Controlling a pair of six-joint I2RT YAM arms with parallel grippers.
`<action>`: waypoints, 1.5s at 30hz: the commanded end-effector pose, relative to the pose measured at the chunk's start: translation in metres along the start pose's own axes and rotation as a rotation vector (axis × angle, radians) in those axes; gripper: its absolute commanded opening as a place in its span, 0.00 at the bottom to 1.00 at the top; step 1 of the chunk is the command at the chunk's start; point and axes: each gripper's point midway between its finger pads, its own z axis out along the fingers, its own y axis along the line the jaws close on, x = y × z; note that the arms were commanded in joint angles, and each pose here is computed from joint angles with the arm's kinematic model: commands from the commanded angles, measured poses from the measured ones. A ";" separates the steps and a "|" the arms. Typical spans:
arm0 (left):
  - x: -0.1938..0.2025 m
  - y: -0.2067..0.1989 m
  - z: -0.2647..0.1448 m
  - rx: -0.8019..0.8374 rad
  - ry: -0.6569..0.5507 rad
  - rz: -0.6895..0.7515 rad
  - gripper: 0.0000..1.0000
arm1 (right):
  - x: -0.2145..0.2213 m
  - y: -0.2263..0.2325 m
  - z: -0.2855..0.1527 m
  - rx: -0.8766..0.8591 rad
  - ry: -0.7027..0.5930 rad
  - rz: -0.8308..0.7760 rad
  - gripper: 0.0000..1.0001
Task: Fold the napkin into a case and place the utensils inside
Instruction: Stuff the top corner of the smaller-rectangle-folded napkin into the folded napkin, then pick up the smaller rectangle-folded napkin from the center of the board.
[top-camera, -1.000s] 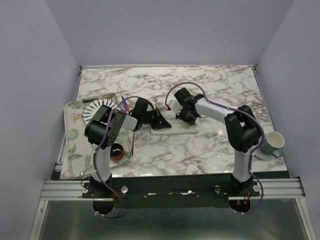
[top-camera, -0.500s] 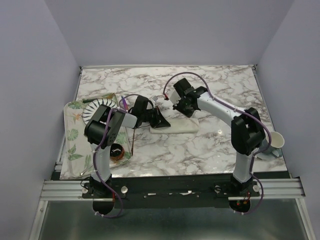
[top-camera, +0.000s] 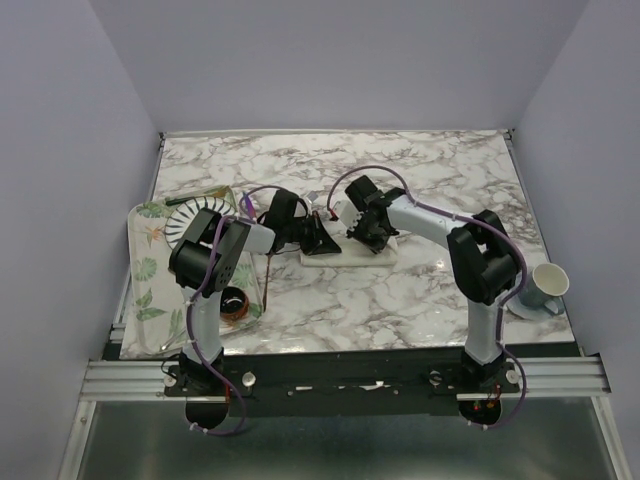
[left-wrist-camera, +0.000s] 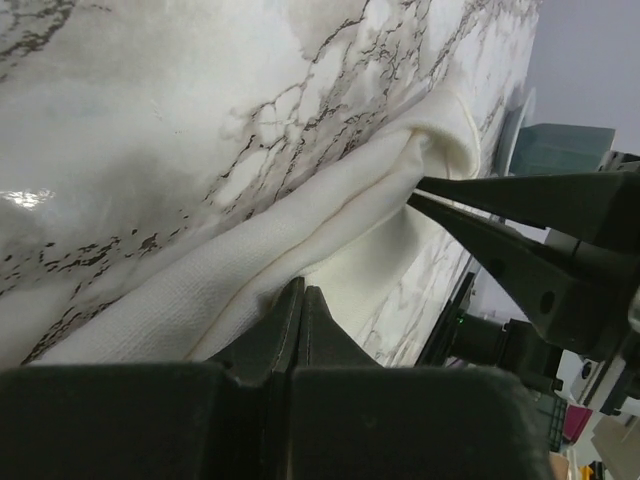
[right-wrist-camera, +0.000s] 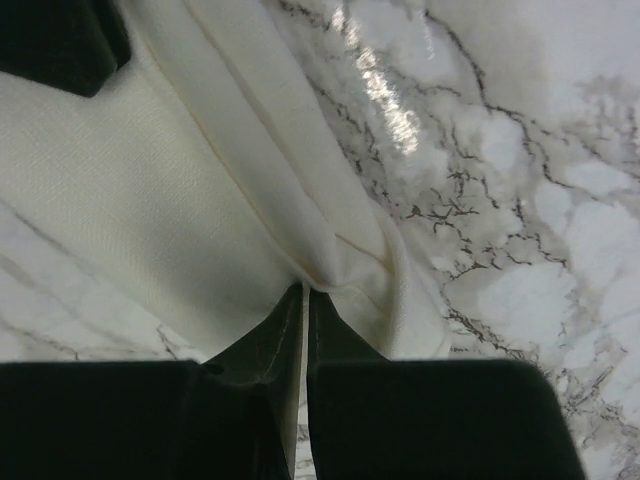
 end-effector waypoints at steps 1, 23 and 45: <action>0.019 0.064 -0.004 -0.203 0.043 -0.057 0.00 | 0.014 -0.005 0.024 0.049 0.054 -0.031 0.13; 0.019 0.074 -0.003 -0.211 0.087 -0.023 0.00 | -0.038 -0.014 -0.087 -0.654 -0.309 0.750 0.26; 0.013 0.078 0.007 -0.222 0.105 -0.018 0.00 | 0.004 0.033 0.017 -1.048 -0.101 1.159 0.17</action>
